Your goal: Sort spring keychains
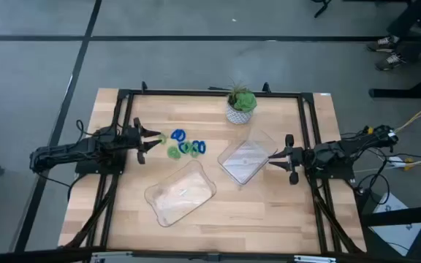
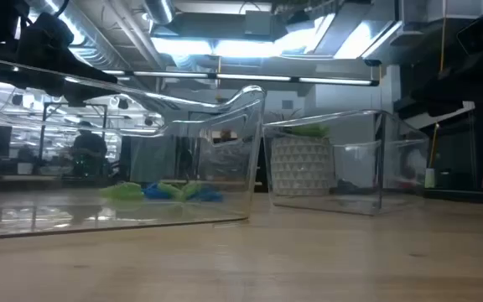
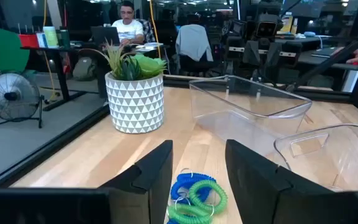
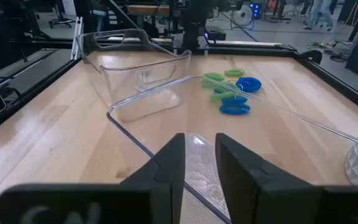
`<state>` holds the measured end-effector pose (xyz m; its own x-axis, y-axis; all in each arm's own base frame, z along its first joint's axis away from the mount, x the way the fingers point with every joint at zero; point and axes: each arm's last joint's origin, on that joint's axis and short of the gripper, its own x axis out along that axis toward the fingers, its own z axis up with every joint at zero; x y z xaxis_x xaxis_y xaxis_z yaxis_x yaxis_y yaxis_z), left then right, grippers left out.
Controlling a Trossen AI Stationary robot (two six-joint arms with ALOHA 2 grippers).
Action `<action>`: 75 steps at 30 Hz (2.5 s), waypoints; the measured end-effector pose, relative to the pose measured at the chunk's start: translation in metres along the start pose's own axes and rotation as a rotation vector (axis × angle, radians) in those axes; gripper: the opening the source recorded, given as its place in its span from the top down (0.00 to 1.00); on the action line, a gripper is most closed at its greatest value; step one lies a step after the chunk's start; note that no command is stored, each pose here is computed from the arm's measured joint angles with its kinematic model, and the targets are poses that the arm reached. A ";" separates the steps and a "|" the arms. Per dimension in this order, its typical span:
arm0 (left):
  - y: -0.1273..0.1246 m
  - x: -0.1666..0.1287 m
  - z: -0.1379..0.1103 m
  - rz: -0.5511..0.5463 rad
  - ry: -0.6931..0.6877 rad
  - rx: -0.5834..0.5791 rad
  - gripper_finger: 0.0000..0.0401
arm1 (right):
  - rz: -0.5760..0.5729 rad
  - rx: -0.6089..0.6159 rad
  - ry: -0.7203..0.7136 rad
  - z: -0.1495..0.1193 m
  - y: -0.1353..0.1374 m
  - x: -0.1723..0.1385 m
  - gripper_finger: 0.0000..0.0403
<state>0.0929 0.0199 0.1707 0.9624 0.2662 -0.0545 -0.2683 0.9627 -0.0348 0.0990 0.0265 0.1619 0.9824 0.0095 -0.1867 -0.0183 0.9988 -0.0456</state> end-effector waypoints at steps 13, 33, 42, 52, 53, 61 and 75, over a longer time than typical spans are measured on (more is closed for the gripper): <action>0.000 0.000 0.000 0.000 0.000 0.000 0.64 | 0.000 0.000 0.000 0.000 0.000 0.000 0.78; 0.000 0.000 0.000 0.000 0.000 0.000 0.64 | -0.024 -0.005 0.264 0.090 -0.002 -0.010 0.78; 0.000 0.000 0.000 0.000 0.000 0.000 0.64 | -0.036 -0.048 0.415 0.114 0.012 0.027 0.78; 0.000 0.000 0.000 0.000 0.000 0.000 0.64 | -0.034 -0.012 0.444 0.138 0.016 0.075 0.78; 0.000 0.000 0.000 0.000 0.000 0.000 0.64 | -0.030 -0.001 0.443 0.142 0.015 0.080 0.78; 0.000 0.000 0.000 0.000 0.000 0.000 0.64 | -0.106 0.003 0.404 0.184 -0.008 0.131 0.78; 0.000 0.000 0.000 0.000 0.000 0.000 0.64 | -0.275 0.190 0.393 0.211 -0.052 0.216 0.78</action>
<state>0.0929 0.0199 0.1707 0.9623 0.2664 -0.0547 -0.2684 0.9627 -0.0344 0.3513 -0.0131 0.3315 0.8015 -0.2369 -0.5490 0.3006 0.9534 0.0274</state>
